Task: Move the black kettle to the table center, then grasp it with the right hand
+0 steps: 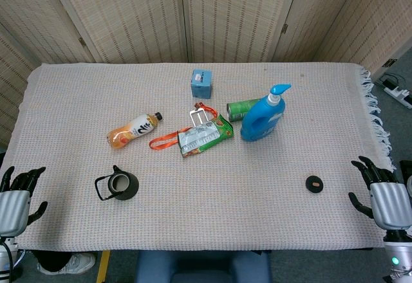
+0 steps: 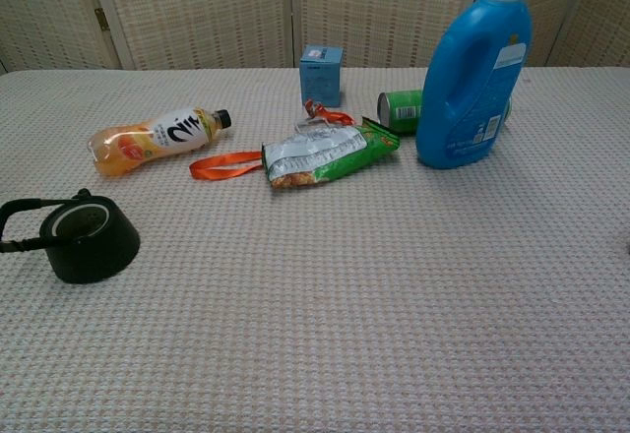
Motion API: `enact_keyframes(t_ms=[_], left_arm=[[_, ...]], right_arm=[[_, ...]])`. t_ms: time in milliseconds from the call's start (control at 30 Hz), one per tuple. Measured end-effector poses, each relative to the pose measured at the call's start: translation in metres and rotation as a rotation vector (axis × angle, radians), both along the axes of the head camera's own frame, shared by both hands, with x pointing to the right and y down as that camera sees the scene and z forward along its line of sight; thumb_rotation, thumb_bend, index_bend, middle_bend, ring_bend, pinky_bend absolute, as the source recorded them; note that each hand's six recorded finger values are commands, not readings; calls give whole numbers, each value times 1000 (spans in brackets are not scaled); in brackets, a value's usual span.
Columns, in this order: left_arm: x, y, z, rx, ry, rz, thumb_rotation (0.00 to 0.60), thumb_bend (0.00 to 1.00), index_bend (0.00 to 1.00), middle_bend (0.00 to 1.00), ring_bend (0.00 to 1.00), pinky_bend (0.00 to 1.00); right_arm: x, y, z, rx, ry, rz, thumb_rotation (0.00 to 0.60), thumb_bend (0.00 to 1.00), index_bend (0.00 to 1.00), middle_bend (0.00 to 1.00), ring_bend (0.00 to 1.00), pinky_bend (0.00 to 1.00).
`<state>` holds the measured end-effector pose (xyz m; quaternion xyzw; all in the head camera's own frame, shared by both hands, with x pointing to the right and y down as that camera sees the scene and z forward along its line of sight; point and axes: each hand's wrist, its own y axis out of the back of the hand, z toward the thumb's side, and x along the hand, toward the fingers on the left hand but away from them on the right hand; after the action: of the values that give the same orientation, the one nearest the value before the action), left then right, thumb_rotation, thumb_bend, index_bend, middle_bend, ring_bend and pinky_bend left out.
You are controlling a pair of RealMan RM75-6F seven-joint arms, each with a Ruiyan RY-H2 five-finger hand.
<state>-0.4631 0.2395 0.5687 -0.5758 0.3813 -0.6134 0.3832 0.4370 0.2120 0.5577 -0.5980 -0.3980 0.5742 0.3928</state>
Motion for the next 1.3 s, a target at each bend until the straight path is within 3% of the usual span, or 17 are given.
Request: enact_keyframes(t_ms=[733,1300], left_arm=[[4,-3,1,9,17,55,600,259,150,166,204,68],[22,3,39,-77,80,200,600,235,71,120,163,66]], right_arm=[[2,3,-8,26,-11,3,600,312,189,174,297,271],[3,6,-18,53,-22,2,600,312,188,175,297,271]])
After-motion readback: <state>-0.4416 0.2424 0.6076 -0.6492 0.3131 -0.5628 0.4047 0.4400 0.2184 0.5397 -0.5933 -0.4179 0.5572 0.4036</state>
